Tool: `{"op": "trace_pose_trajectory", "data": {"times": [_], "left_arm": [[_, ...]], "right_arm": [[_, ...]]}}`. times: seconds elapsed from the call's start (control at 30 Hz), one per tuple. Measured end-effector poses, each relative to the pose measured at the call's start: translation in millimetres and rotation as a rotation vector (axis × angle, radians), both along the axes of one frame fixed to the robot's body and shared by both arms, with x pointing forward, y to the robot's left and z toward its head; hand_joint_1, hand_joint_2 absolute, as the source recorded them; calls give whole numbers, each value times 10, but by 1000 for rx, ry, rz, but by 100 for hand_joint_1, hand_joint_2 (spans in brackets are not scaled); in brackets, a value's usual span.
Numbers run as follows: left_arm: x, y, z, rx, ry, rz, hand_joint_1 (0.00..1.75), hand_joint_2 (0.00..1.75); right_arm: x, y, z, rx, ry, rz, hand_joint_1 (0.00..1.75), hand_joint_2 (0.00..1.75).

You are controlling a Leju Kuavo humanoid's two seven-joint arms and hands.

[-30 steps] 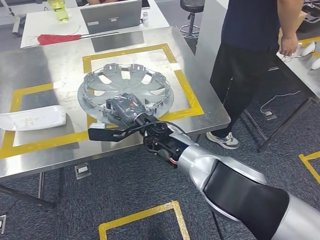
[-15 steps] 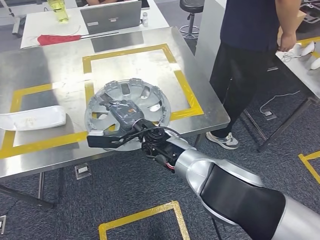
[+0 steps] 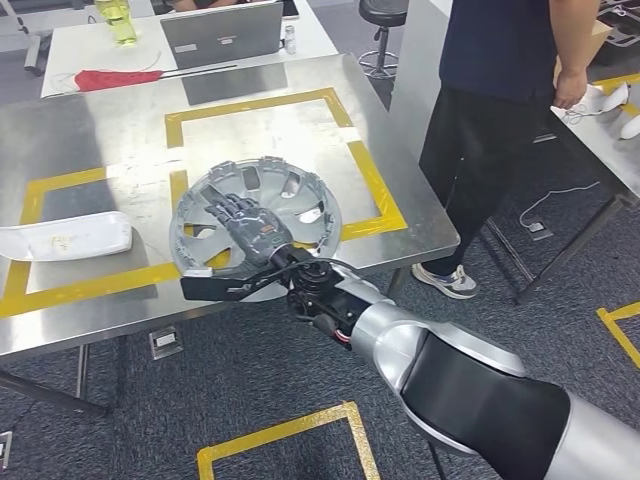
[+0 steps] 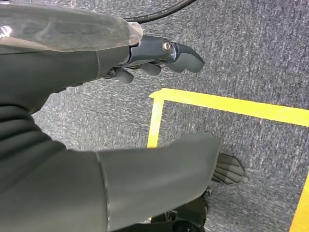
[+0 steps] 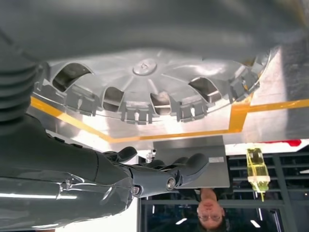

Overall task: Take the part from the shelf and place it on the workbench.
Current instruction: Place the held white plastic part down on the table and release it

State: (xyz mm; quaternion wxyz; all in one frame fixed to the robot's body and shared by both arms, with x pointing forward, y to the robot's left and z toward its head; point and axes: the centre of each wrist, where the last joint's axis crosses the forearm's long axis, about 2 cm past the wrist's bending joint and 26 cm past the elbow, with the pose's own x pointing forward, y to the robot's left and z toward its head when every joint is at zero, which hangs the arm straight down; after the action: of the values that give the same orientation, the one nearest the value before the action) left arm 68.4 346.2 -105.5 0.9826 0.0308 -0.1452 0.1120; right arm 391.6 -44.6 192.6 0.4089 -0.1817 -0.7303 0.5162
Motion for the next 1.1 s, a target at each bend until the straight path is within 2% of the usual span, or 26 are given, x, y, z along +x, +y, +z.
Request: {"op": "trace_pose_trajectory", "data": {"times": [0.2,0.3,0.37,0.53,0.63,0.87,1.1], "left_arm": [[-1,-7,-1,-1,0,-2,0,0],[-2,-11,-1,-1,1,-1,0,0],[-3,-14,-2,-1,1,1,0,0],[-17,-23,-5,-3,5,18,0,0],[-39,-26,-9,-6,11,31,0,0],[-54,-42,-13,-6,22,54,0,0],[-64,-65,-16,-5,35,83,0,0]], "right_arm": [[-1,-24,-31,15,5,9,0,0],[14,-36,-20,106,48,40,0,0],[26,-31,11,251,127,96,0,0],[28,-36,216,744,359,252,0,0],[-39,-102,330,951,421,332,0,0],[-295,-407,474,1164,333,466,0,0],[-707,-765,475,1162,189,546,0,0]]}}
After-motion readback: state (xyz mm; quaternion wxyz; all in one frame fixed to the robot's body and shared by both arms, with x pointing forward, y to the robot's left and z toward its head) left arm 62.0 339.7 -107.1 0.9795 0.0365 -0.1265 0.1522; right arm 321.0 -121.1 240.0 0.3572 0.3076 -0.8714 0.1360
